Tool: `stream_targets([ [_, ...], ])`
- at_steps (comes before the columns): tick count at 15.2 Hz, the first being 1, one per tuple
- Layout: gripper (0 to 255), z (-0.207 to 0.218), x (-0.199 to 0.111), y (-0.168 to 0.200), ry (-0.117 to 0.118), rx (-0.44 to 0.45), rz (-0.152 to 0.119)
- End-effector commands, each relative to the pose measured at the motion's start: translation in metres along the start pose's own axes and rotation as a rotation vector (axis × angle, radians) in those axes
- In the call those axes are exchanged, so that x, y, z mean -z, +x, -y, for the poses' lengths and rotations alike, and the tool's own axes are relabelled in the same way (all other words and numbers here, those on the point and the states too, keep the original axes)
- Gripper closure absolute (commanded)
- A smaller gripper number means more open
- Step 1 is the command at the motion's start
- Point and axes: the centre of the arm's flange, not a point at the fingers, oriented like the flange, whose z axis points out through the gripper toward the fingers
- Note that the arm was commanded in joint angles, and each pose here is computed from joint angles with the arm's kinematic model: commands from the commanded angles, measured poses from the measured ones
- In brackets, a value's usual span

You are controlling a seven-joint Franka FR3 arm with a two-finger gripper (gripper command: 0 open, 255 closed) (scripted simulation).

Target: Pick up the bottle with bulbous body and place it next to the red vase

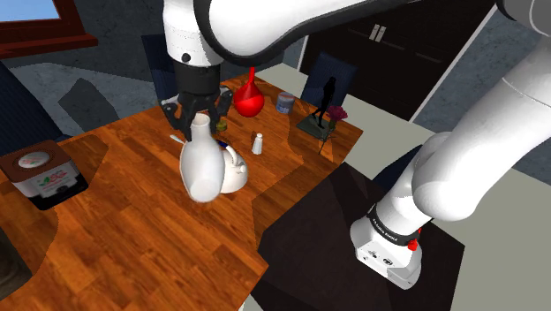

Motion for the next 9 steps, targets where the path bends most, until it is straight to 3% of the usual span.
stream_targets([
  [1,255,0.0,0.01,0.0,0.0,0.0,0.0],
  [9,255,0.0,0.053,0.002,0.0,0.0,0.0],
])
